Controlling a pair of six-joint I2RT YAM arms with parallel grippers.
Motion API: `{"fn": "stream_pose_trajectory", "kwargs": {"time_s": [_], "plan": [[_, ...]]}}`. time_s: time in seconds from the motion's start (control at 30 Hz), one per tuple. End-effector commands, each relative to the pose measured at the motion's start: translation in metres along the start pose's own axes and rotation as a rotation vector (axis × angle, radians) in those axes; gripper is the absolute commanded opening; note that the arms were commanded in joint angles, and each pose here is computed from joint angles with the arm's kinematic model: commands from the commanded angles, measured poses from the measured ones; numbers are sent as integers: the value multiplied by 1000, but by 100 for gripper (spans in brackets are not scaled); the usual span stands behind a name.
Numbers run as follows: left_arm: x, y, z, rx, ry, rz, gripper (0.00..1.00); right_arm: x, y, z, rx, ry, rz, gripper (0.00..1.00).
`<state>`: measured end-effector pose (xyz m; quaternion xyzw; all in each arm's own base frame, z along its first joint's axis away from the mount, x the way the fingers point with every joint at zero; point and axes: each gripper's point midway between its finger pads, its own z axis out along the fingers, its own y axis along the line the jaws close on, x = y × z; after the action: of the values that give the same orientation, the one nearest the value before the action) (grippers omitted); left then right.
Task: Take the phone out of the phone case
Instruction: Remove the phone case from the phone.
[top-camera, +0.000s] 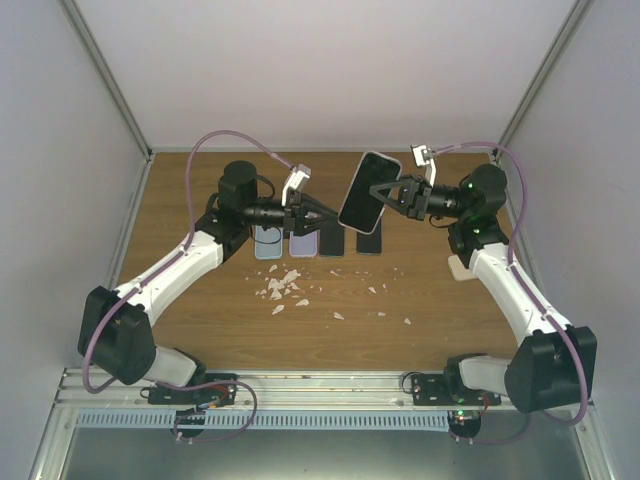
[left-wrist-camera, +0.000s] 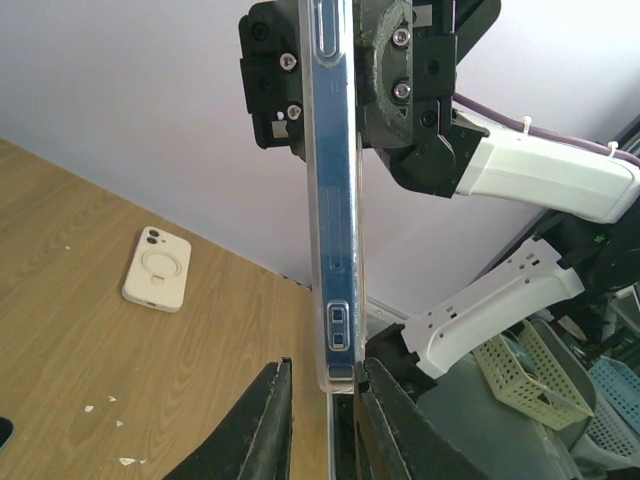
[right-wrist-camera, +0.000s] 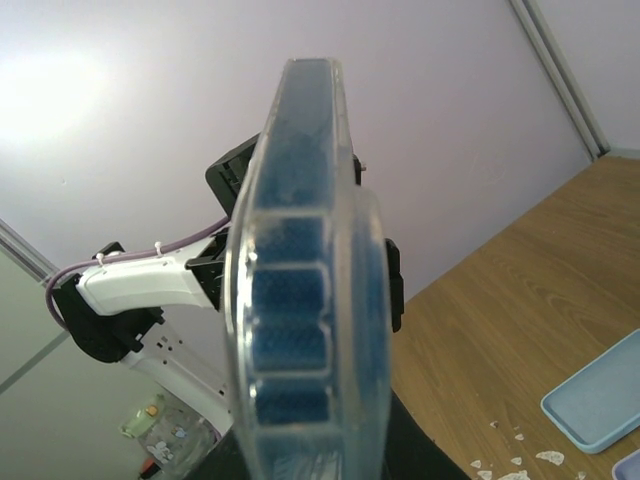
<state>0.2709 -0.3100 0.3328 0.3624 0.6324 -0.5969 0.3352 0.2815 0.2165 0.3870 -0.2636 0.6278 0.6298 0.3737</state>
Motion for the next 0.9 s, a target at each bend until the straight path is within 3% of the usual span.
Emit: {"fn": "stream_pose_trajectory", "kwargs": {"time_s": [0.0, 0.87], "plan": [[-7, 16, 1, -97, -23, 21, 17, -6, 32, 3, -78, 6, -79, 0], [16, 70, 3, -339, 25, -18, 7, -1, 71, 6, -223, 10, -92, 1]]}}
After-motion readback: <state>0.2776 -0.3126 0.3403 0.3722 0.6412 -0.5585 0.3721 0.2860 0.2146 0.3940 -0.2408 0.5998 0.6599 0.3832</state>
